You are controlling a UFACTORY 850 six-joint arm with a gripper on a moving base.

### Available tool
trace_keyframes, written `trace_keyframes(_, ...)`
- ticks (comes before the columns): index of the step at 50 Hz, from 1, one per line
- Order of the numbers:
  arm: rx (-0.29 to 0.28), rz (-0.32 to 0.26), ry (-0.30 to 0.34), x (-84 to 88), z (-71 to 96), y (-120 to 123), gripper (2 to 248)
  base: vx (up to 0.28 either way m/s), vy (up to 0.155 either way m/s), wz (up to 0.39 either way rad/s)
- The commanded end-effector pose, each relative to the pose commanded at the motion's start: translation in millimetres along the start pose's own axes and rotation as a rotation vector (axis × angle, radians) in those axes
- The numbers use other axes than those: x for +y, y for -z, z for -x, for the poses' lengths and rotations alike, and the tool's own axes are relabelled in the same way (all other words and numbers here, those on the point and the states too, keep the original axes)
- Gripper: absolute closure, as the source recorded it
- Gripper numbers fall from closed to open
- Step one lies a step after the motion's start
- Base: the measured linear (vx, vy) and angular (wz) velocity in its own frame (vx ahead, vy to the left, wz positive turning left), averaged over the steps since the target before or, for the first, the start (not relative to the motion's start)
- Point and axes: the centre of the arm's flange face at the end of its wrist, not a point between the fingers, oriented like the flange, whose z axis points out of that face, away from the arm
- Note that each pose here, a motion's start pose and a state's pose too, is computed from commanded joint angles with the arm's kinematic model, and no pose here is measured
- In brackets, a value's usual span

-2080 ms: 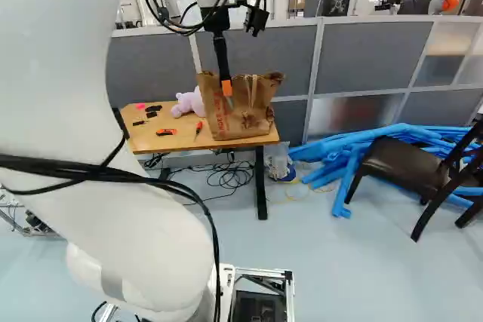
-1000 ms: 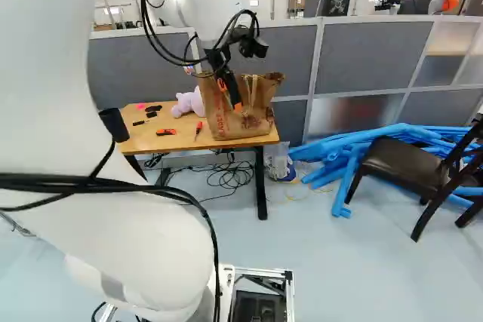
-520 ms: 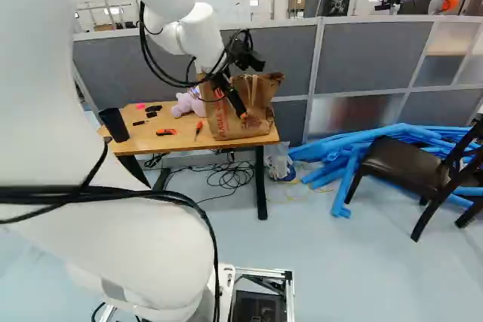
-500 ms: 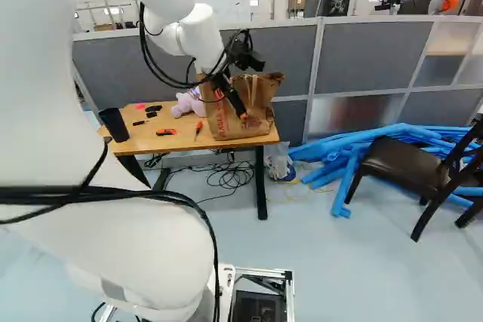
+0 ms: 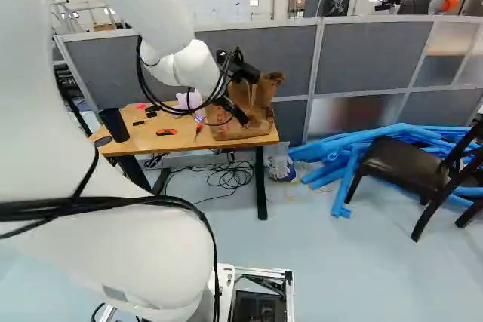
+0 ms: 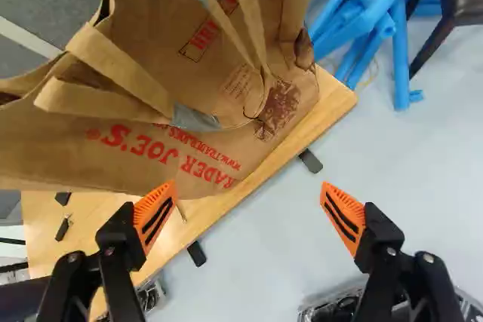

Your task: Pick up the bag on the ground and place it on the table

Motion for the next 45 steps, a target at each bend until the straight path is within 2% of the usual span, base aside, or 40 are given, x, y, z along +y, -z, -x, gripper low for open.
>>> trace_keyframes(22, 0.137, -0.075, 0.176, 24.1, 50.3, -7.7, 3, 0.0, 0.0, 0.0)
trace_keyframes(45, 0.261, -0.12, 0.32, 45.9, 93.5, -7.1, 3, 0.0, 0.0, 0.0)
